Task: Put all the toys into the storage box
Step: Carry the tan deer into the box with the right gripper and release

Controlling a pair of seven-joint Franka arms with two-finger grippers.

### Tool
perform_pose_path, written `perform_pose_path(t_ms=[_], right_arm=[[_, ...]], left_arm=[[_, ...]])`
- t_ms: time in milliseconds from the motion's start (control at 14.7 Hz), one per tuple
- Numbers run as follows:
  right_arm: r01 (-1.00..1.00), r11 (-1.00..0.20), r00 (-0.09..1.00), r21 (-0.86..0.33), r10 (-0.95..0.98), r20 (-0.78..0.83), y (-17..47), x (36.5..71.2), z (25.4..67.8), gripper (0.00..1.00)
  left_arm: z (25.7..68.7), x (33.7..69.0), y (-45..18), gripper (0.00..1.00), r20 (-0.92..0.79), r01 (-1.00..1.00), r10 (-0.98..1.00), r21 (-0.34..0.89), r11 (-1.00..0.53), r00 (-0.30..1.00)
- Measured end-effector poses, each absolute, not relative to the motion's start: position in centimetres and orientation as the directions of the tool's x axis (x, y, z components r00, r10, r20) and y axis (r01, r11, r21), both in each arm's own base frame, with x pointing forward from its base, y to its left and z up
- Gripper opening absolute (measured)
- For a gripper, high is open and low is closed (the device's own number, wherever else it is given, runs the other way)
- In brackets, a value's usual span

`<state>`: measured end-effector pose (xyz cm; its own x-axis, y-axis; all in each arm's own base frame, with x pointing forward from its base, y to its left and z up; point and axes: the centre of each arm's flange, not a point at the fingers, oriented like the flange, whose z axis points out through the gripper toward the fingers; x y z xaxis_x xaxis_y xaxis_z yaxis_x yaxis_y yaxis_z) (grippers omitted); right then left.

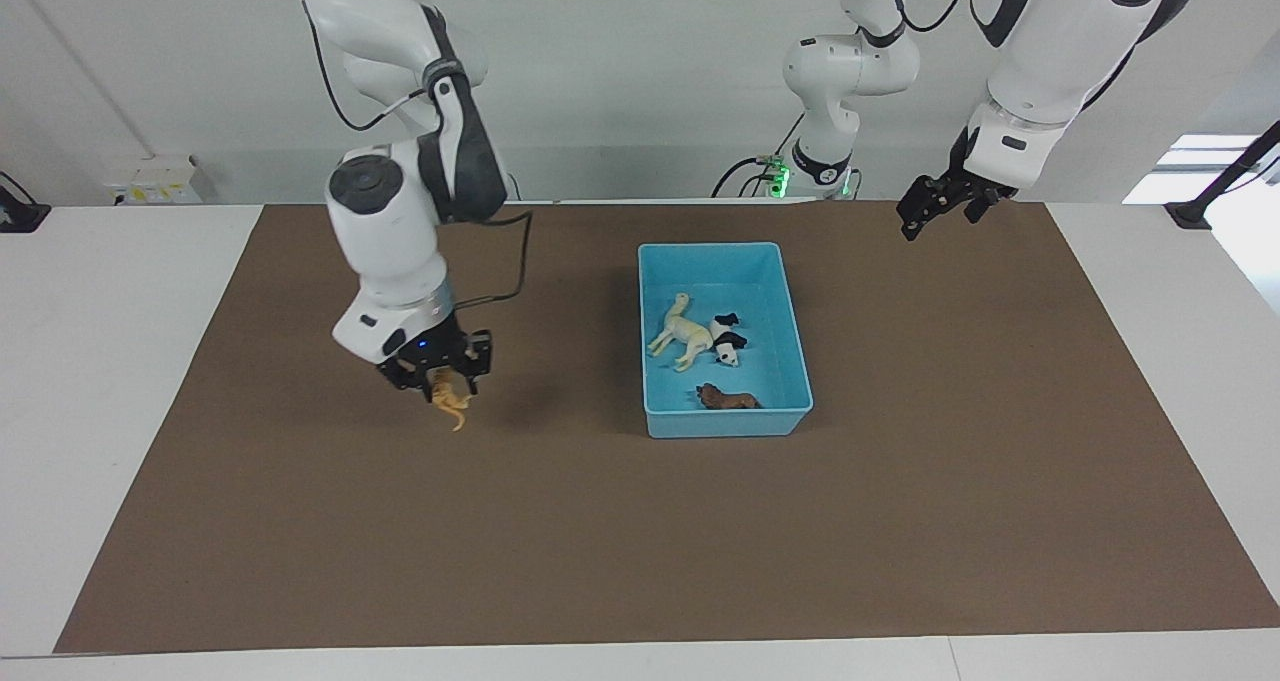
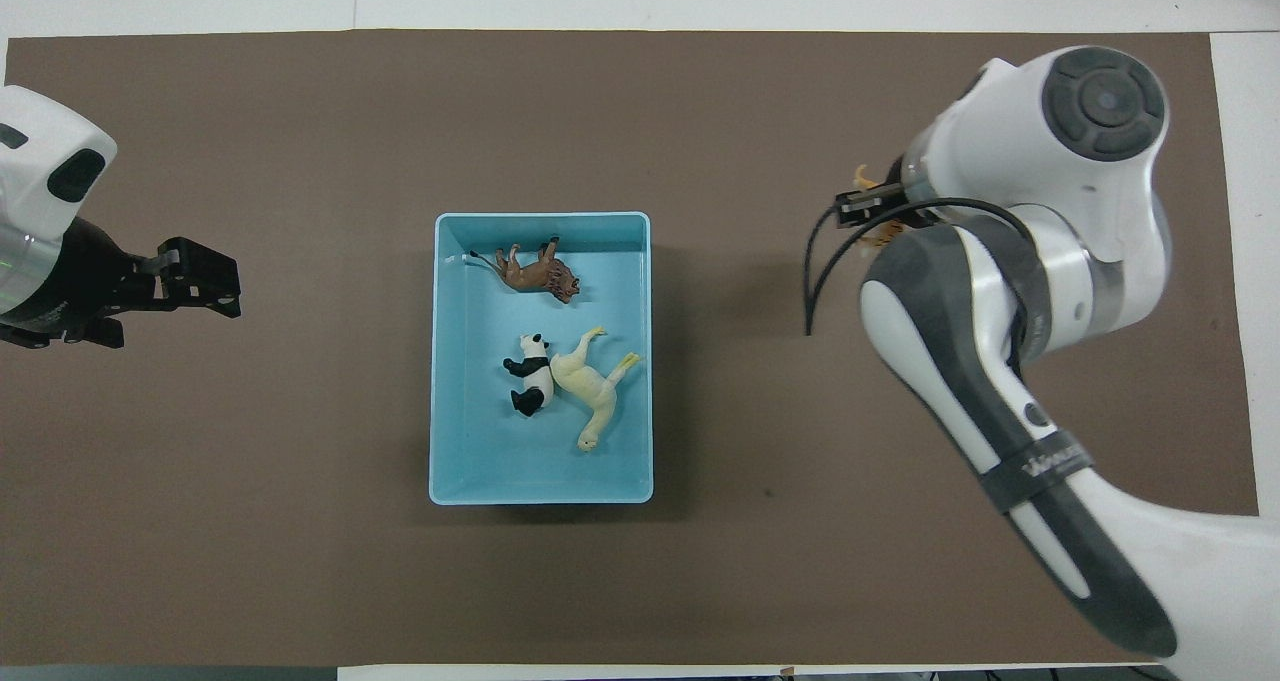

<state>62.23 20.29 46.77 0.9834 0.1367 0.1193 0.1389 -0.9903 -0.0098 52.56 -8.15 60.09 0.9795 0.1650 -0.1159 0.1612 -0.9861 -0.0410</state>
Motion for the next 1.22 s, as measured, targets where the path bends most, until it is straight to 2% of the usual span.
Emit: perform_pose_path(t_ms=[136,408,544,748,816,1019,1087,1223], right_arm=[[0.098,-0.994,0.987,-0.044,0.091,0.135,30.5,59.5,49.1,0.57],[0.06,-0.995,0.992,-0.078,0.051,0.112,44.3,52.4,46.1,0.57],[0.072,-0.994,0.992,-0.077,0.063,0.11,48.2,50.2,42.6,0.57],[0.06,-0.996,0.993,-0.069,0.052,0.109,49.0,49.8,37.7,0.57],[0.032,-0.997,0.994,-0.067,0.024,0.105,48.7,50.1,37.4,0.62],[-0.034,-0.997,0.994,-0.072,-0.042,0.106,48.2,50.6,38.7,0.93],[-0.043,-0.997,0.993,-0.07,-0.05,0.107,47.9,50.8,39.5,1.0],[-0.075,-0.994,0.988,-0.083,-0.085,0.127,46.1,52.3,41.9,1.0]], left_arm=[[59.7,52.1,-8.1,1.0,-0.152,0.122,0.128,-0.046,-0.991,0.98],[59.6,52.5,-5.6,1.0,-0.142,0.09,0.093,-0.032,-0.995,0.986],[59.5,53.0,-4.4,1.0,-0.119,0.07,0.072,-0.022,-0.997,0.99],[58.9,53.2,-4.6,1.0,-0.124,0.06,0.062,-0.021,-0.998,0.99],[58.8,53.2,-4.6,1.0,-0.127,0.057,0.059,-0.021,-0.998,0.99],[58.7,53.1,-5.0,1.0,-0.129,0.049,0.051,-0.021,-0.999,0.99],[58.8,53.1,-5.1,1.0,-0.128,0.047,0.049,-0.021,-0.999,0.991],[58.9,53.0,-5.3,1.0,-0.124,0.043,0.045,-0.021,-0.999,0.991]])
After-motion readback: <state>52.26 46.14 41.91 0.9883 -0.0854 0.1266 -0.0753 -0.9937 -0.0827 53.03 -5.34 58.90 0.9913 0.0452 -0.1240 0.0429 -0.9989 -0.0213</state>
